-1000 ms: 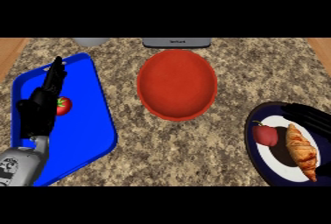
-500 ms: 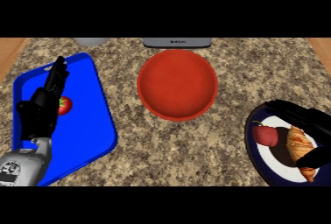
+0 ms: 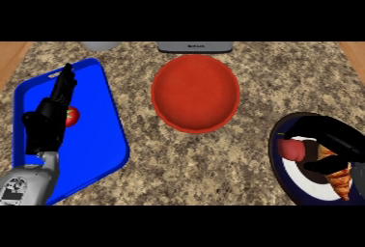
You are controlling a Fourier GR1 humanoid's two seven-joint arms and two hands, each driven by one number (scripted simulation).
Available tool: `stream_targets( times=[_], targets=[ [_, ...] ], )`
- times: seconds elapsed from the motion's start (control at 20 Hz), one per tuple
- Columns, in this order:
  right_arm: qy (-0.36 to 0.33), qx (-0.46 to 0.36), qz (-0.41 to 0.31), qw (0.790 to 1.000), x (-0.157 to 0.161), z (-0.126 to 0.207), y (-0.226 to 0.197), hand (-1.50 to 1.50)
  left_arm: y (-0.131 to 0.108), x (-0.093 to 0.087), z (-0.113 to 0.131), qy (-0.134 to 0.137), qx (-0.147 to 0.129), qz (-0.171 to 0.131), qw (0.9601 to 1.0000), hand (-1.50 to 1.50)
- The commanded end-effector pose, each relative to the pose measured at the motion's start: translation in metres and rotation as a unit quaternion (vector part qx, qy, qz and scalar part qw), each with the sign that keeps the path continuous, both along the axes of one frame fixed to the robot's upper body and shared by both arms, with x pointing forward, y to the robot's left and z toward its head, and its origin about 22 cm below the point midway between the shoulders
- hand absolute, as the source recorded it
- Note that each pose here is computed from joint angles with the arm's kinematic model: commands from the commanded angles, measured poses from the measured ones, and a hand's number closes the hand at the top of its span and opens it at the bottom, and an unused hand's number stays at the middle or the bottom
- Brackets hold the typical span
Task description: Pick the bell pepper from the plate and place it in the bowl
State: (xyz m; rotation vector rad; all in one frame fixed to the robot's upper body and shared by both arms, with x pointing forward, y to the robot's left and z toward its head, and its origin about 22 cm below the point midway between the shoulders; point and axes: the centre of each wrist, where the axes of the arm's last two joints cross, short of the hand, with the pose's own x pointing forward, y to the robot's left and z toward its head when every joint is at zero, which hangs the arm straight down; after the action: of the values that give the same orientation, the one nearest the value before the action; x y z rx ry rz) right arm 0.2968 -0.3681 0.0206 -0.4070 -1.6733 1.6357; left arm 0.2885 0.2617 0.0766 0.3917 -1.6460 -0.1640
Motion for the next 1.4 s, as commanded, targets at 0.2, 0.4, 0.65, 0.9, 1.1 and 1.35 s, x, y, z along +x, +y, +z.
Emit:
stream_targets(
  times=[0.2,0.4,0.65,0.9,1.1,1.35],
  targets=[
    [-0.023,0.017,0.019,0.999,0.003,0.011,-0.004,1.5,-0.008,0.0,0.003,0.001,0.006,0.003,1.0,0.0],
    [-0.025,0.037,0.036,0.998,0.0,-0.008,0.026,1.5,0.009,0.002,0.003,-0.001,-0.001,0.007,1.0,0.0],
    [-0.043,0.058,0.029,0.997,-0.026,-0.02,0.08,1.5,0.001,-0.006,0.007,0.003,0.006,-0.008,0.9999,0.0],
    [0.08,0.081,0.011,0.993,-0.047,-0.062,0.185,1.5,0.002,0.001,0.003,-0.001,0.008,-0.009,0.9999,0.0],
    [0.103,0.124,-0.031,0.986,-0.059,-0.055,0.227,1.5,-0.003,0.001,0.0,0.002,0.0,-0.012,0.9999,0.0],
    [0.07,0.198,-0.088,0.974,-0.071,-0.024,0.252,1.5,0.004,0.001,-0.003,0.009,0.005,-0.006,0.9999,0.0]
  ],
)
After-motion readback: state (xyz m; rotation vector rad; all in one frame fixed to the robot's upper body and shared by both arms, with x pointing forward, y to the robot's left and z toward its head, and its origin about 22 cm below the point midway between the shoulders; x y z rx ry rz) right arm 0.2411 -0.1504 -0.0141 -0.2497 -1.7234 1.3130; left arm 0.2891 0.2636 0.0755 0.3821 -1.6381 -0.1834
